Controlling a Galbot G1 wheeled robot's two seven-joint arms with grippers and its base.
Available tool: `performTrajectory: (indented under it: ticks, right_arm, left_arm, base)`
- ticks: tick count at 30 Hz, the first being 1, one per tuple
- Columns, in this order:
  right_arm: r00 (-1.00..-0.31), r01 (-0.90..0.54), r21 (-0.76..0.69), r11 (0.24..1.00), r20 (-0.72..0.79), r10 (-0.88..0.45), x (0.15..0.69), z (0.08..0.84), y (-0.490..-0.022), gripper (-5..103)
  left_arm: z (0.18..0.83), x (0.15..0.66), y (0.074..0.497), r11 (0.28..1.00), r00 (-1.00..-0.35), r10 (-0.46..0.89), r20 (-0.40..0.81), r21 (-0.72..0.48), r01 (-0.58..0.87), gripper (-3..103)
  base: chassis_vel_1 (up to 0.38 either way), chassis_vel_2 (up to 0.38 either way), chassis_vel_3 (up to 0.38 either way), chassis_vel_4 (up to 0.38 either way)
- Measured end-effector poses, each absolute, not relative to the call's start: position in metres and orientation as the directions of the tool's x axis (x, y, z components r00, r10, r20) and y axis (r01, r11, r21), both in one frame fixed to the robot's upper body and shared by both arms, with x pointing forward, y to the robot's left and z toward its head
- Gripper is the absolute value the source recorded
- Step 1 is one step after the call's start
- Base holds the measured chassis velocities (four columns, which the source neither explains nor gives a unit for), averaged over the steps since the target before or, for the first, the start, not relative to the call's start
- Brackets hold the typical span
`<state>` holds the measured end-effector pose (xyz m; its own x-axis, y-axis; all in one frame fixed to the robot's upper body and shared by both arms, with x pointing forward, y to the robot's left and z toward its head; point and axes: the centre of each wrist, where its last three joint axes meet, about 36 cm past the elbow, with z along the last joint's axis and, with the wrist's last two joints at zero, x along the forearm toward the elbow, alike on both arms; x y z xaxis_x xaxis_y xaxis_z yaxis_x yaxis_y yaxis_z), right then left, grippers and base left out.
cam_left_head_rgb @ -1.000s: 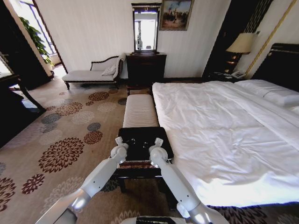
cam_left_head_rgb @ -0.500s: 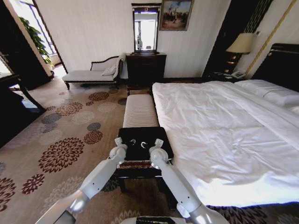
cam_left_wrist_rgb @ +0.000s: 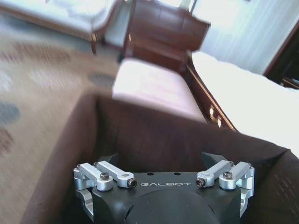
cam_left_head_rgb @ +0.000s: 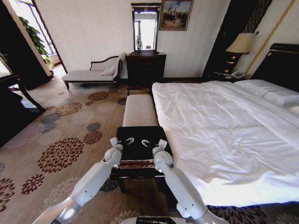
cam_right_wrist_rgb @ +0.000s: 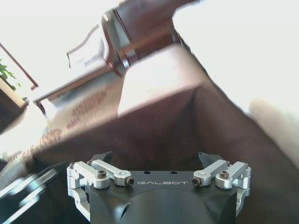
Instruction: Fold the clothes on the bed and place them into the basket.
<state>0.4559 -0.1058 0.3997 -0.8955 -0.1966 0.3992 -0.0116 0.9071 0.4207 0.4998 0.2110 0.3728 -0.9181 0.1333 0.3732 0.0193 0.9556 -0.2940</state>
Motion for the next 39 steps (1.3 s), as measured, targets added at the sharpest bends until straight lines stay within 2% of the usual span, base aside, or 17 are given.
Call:
performTrajectory:
  ticks: [5, 12, 18, 23, 25, 28, 30, 33, 39]
  right_arm:
    - [-0.922, -0.018, 0.418, 0.908, 0.345, -0.177, 0.448, 0.4, -0.122, 100]
    - [-0.923, -0.007, 0.409, 0.912, 0.348, -0.163, 0.435, 0.397, -0.131, 100]
    - [-0.953, -0.022, 0.354, 0.935, 0.275, -0.127, 0.423, 0.399, -0.147, 100]
    - [-0.983, -0.043, 0.232, 0.972, 0.162, -0.082, 0.415, 0.389, -0.175, 100]
    - [-0.985, -0.041, 0.223, 0.974, 0.154, -0.077, 0.413, 0.388, -0.179, 100]
    - [-0.992, -0.019, 0.182, 0.983, 0.117, -0.041, 0.403, 0.383, -0.197, 100]
    - [-0.993, -0.012, 0.168, 0.986, 0.11, -0.031, 0.4, 0.381, -0.202, 100]
    - [-0.998, 0.032, 0.052, 0.998, 0.058, 0.029, 0.377, 0.364, -0.232, 100]
    - [-0.995, 0.098, -0.046, 0.994, 0.006, 0.098, 0.347, 0.351, -0.274, 100]
  left_arm:
    - [0.379, 0.475, 0.223, 0.965, -0.936, 0.123, 0.33, -0.261, 0.035, 100]
    - [0.39, 0.462, 0.209, 0.954, -0.936, 0.192, 0.295, -0.28, 0.108, 100]
    - [0.423, 0.446, 0.21, 0.965, -0.969, 0.193, 0.156, -0.209, 0.158, 100]
    - [0.432, 0.428, 0.247, 0.991, -0.994, 0.101, 0.041, -0.096, 0.096, 100]
    - [0.434, 0.425, 0.251, 0.992, -0.996, 0.09, 0.029, -0.086, 0.087, 100]
    - [0.44, 0.401, 0.28, 0.999, -1.0, 0.022, -0.021, -0.042, 0.023, 100]
    - [0.439, 0.394, 0.286, 0.999, -1.0, 0.006, -0.026, -0.032, 0.007, 100]
    - [0.42, 0.346, 0.313, 0.998, -0.998, -0.058, -0.029, 0.033, -0.059, 100]
    - [0.406, 0.296, 0.322, 0.992, -0.993, -0.119, -0.029, 0.033, -0.12, 100]
  base:
    - [0.0, 0.0, 0.0, 0.0]
    - [0.0, 0.0, 0.0, 0.0]
    - [0.0, 0.0, 0.0, 0.0]
    - [0.0, 0.0, 0.0, 0.0]
    - [0.0, 0.0, 0.0, 0.0]
    - [0.0, 0.0, 0.0, 0.0]
    - [0.0, 0.0, 0.0, 0.0]
    - [0.0, 0.0, 0.0, 0.0]
    - [0.0, 0.0, 0.0, 0.0]
